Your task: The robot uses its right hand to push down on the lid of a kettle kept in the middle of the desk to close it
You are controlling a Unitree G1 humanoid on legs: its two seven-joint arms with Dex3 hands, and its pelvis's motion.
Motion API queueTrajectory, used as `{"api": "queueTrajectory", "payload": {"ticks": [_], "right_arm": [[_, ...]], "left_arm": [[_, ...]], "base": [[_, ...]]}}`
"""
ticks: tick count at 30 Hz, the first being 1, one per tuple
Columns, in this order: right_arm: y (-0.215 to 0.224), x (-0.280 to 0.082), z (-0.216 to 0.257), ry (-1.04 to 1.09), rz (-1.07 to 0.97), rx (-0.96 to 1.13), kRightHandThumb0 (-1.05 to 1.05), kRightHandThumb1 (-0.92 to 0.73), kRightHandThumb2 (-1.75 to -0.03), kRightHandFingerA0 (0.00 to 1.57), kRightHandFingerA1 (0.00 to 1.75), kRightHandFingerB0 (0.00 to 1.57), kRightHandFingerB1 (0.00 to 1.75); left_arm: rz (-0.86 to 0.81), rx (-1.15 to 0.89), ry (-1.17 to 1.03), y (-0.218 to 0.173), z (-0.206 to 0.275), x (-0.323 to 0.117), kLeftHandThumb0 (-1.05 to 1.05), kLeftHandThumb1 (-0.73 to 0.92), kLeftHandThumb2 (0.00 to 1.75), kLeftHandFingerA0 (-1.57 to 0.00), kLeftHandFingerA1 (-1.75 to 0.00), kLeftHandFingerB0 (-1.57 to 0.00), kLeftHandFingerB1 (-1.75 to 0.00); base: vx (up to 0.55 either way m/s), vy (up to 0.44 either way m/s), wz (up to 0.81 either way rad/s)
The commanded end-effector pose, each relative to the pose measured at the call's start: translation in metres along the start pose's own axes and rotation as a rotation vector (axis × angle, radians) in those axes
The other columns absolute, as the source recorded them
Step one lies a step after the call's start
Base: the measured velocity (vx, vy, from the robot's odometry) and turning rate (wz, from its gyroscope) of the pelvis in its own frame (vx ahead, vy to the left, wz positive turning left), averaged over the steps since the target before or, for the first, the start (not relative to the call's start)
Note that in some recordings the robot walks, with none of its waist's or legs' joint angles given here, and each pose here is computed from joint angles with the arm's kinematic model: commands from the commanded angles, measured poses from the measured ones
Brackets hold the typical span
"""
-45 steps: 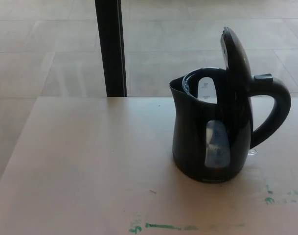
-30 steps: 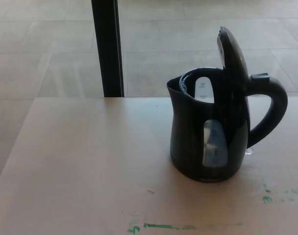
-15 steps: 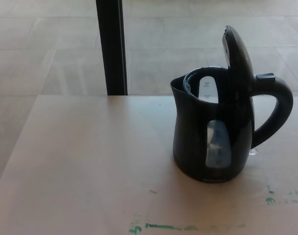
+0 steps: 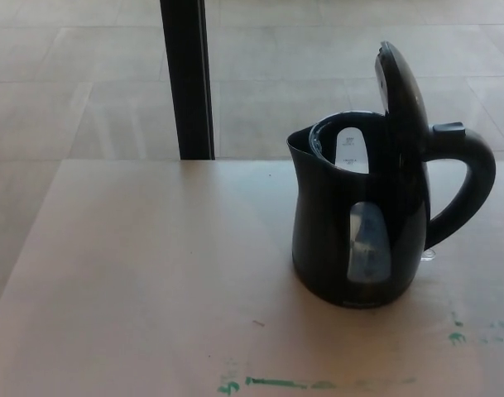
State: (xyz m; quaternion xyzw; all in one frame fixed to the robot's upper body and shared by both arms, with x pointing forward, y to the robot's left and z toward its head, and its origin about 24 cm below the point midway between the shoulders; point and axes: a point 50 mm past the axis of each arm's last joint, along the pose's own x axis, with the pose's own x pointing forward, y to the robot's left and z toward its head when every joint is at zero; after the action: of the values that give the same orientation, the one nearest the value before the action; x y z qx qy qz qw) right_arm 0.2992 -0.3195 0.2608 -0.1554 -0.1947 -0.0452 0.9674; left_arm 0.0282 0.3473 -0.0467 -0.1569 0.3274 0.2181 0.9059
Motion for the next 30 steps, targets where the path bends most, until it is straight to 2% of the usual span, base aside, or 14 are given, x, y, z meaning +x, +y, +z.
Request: {"api": "queueTrajectory", "payload": {"ticks": [1,8,9,10,11,12,18,19,21,22,24,25,27,30], "right_arm": [[0.020,0.016,-0.002,0.000,0.081,-0.064,-0.94,-0.92,-0.74,0.38,0.45,0.28,0.36],[0.056,0.033,0.000,-0.012,0.130,-0.097,-0.94,-0.92,-0.79,0.41,0.42,0.31,0.36],[0.058,0.034,0.000,-0.013,0.135,-0.091,-0.92,-0.92,-0.78,0.41,0.45,0.29,0.36],[0.063,0.036,-0.001,-0.014,0.147,-0.084,-0.92,-0.92,-0.78,0.41,0.45,0.29,0.36],[0.067,0.037,-0.001,-0.017,0.162,-0.084,-0.94,-0.92,-0.78,0.38,0.46,0.29,0.37],[0.071,0.038,-0.002,-0.017,0.176,-0.093,-0.93,-0.92,-0.78,0.39,0.47,0.30,0.37],[0.093,0.045,-0.006,0.030,0.252,-0.139,-0.92,-0.92,-0.82,0.39,0.46,0.26,0.36],[0.097,0.047,-0.008,0.034,0.261,-0.130,-0.85,-0.92,-0.80,0.37,0.45,0.25,0.35],[0.105,0.051,-0.013,0.058,0.266,-0.125,-0.86,-0.92,-0.78,0.38,0.42,0.27,0.33],[0.109,0.052,-0.013,0.059,0.273,-0.140,-0.93,-0.83,-0.87,0.36,0.48,0.24,0.38],[0.118,0.056,-0.017,0.079,0.285,-0.154,-0.92,-0.84,-0.86,0.35,0.47,0.23,0.37],[0.126,0.060,-0.024,0.097,0.291,-0.165,-0.87,-0.92,-0.77,0.38,0.45,0.28,0.34],[0.129,0.063,-0.027,0.107,0.292,-0.175,-0.90,-0.92,-0.77,0.41,0.48,0.27,0.34],[0.141,0.068,-0.032,0.132,0.296,-0.174,-0.90,-0.92,-0.76,0.38,0.47,0.28,0.34]], "left_arm": [[-0.007,-0.012,0.007,0.003,0.003,0.000,-0.99,0.78,0.64,-0.63,-0.58,-0.57,-0.51],[-0.003,-0.001,0.009,-0.001,0.005,0.000,-0.98,0.79,0.64,-0.64,-0.57,-0.56,-0.52],[-0.003,-0.003,0.009,-0.001,0.005,0.000,-1.03,0.66,0.79,-0.62,-0.60,-0.54,-0.54],[0.002,0.002,0.012,-0.001,0.004,-0.001,-0.98,0.79,0.64,-0.65,-0.57,-0.57,-0.51],[0.008,0.000,0.015,0.000,0.004,0.000,-0.97,0.58,1.04,-0.60,-0.64,-0.56,-0.59],[0.007,0.001,0.017,0.000,0.004,0.001,-0.99,0.79,0.65,-0.64,-0.58,-0.57,-0.52],[-0.003,-0.001,0.017,0.000,0.004,0.000,-0.97,0.80,0.65,-0.63,-0.57,-0.55,-0.51],[-0.001,-0.003,0.020,0.002,0.003,0.002,-0.95,0.59,1.04,-0.60,-0.64,-0.54,-0.60],[0.003,0.003,0.022,0.001,0.003,0.001,-0.95,0.59,1.04,-0.62,-0.63,-0.56,-0.59],[-0.007,0.018,0.021,0.002,0.003,0.001,-1.03,0.67,0.80,-0.64,-0.59,-0.55,-0.54],[-0.013,-0.012,0.018,0.002,0.003,0.002,-0.98,0.79,0.65,-0.64,-0.58,-0.55,-0.53],[-0.012,0.009,0.023,0.002,0.003,0.000,-1.03,0.66,0.80,-0.65,-0.60,-0.54,-0.55],[-0.010,0.015,0.020,0.002,0.003,0.000,-0.98,0.81,0.65,-0.67,-0.57,-0.56,-0.52],[-0.010,0.028,0.024,0.003,0.001,0.001,-0.99,0.81,0.65,-0.68,-0.56,-0.58,-0.51]], "base": [[0.00,0.000,0.00],[0.00,0.000,0.00],[0.00,0.000,0.00],[0.00,0.000,0.00],[0.00,0.000,0.00],[0.00,0.000,0.00],[0.00,0.000,0.00],[0.00,0.000,0.00],[0.00,0.000,0.00],[0.00,0.000,0.00],[0.00,0.000,0.00],[0.00,0.000,0.00],[0.00,0.000,0.00],[0.00,0.000,0.00]]}}
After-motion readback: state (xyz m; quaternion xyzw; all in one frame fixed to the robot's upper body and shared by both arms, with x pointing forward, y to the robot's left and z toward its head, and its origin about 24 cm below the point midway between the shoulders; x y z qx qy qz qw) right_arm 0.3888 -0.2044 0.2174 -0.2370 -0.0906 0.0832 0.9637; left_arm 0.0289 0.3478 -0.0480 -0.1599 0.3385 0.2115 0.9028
